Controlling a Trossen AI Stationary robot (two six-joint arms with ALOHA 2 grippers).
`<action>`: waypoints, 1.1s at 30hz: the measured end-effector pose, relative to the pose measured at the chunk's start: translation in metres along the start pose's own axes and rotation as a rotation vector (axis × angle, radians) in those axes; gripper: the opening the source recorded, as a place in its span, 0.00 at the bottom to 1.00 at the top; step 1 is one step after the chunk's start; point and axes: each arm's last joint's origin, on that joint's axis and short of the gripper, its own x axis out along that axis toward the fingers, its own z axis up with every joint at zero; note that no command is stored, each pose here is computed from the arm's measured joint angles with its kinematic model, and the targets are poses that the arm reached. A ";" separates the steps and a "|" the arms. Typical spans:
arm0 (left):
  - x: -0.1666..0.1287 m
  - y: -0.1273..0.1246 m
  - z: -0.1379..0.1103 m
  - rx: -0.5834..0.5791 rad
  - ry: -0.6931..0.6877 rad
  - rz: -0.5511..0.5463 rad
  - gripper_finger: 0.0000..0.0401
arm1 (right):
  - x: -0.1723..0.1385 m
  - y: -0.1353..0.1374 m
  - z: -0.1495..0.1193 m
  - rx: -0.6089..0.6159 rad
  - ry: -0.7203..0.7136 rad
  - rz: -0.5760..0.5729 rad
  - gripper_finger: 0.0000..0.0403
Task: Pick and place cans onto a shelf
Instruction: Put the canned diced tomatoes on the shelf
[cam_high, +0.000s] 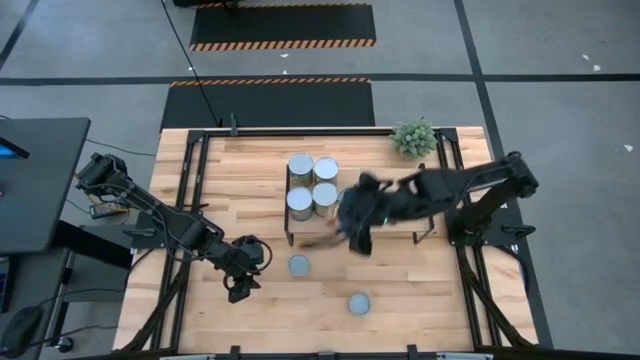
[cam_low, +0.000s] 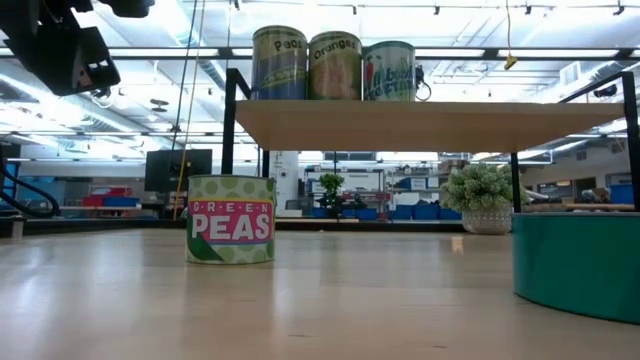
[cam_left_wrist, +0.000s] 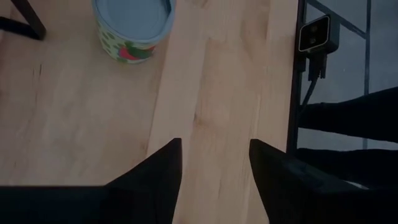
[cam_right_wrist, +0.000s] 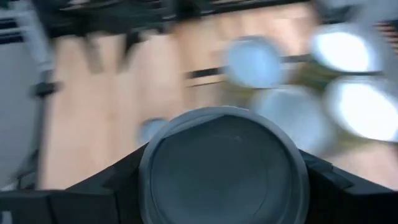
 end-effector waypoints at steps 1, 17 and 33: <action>0.000 0.000 0.000 -0.002 0.000 0.000 0.48 | -0.004 -0.008 0.001 0.005 -0.005 -0.037 0.72; 0.000 0.000 0.000 -0.038 0.000 -0.001 0.48 | -0.021 -0.103 -0.025 0.135 0.261 -0.248 0.73; 0.000 -0.001 0.000 -0.038 -0.005 -0.006 0.48 | 0.026 -0.147 -0.042 0.378 0.330 -0.240 0.73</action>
